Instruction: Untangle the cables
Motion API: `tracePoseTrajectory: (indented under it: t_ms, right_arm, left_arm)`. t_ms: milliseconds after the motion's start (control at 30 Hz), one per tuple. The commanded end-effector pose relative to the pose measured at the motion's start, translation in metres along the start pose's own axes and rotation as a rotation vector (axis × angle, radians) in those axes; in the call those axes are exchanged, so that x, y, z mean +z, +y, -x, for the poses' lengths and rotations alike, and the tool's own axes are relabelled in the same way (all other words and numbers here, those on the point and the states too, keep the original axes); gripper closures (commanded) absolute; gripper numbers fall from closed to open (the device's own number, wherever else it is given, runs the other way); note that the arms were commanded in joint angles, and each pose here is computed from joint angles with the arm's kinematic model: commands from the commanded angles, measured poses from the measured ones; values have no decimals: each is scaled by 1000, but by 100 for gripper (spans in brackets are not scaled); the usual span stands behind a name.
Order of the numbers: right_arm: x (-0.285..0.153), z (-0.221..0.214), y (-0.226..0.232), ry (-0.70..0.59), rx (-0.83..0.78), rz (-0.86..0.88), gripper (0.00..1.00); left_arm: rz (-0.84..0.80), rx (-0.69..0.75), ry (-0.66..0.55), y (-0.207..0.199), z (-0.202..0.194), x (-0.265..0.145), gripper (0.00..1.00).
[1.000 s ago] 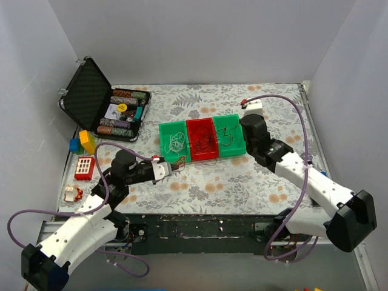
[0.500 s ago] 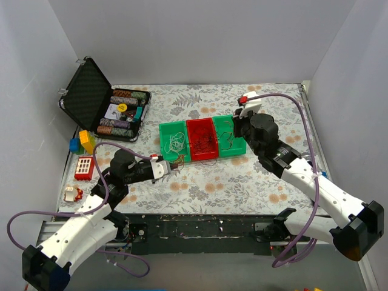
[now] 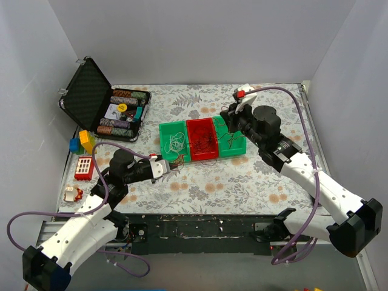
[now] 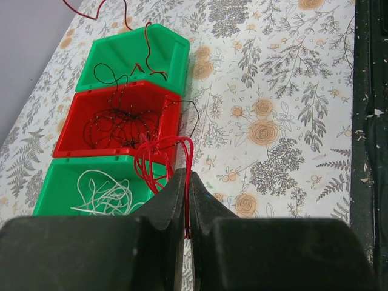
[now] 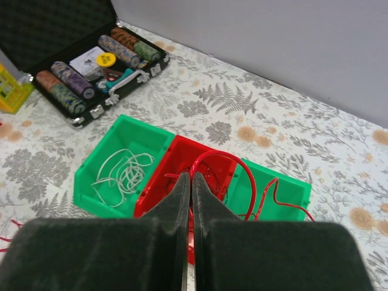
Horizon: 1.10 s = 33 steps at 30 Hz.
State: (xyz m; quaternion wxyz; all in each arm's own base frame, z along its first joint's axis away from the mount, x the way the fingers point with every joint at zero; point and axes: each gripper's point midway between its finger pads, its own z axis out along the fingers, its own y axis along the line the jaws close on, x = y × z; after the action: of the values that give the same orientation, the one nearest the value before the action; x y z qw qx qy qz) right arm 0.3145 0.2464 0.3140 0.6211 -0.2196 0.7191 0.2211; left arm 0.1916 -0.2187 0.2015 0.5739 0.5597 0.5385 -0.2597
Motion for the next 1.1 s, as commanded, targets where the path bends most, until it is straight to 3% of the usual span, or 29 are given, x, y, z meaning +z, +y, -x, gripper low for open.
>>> tracePoseTrajectory:
  t_ms: [0,200,500,600,900,1067]
  right_arm:
    - [7,-20,-26,66,-27,-92,99]
    - [10,-112,-58,314,8,-220,99]
    - [25,-160,-92,489,1,-401,99]
    - [35,-169,-92,495,18,-396,99]
    - [81,-141,-94,294,3,-365,99]
    - [98,-177,-95,384,15,-357,99]
  left_arm:
    - [23,25,-48,9,20,-5,99]
    - [21,22,-42,9,18,-5,99]
    - [17,21,-45,7,17,-5,99]
    - [19,19,-45,7,16,-5,99]
    - [13,8,-38,4,14,-5,99]
    - [16,9,-37,5,14,-5,100]
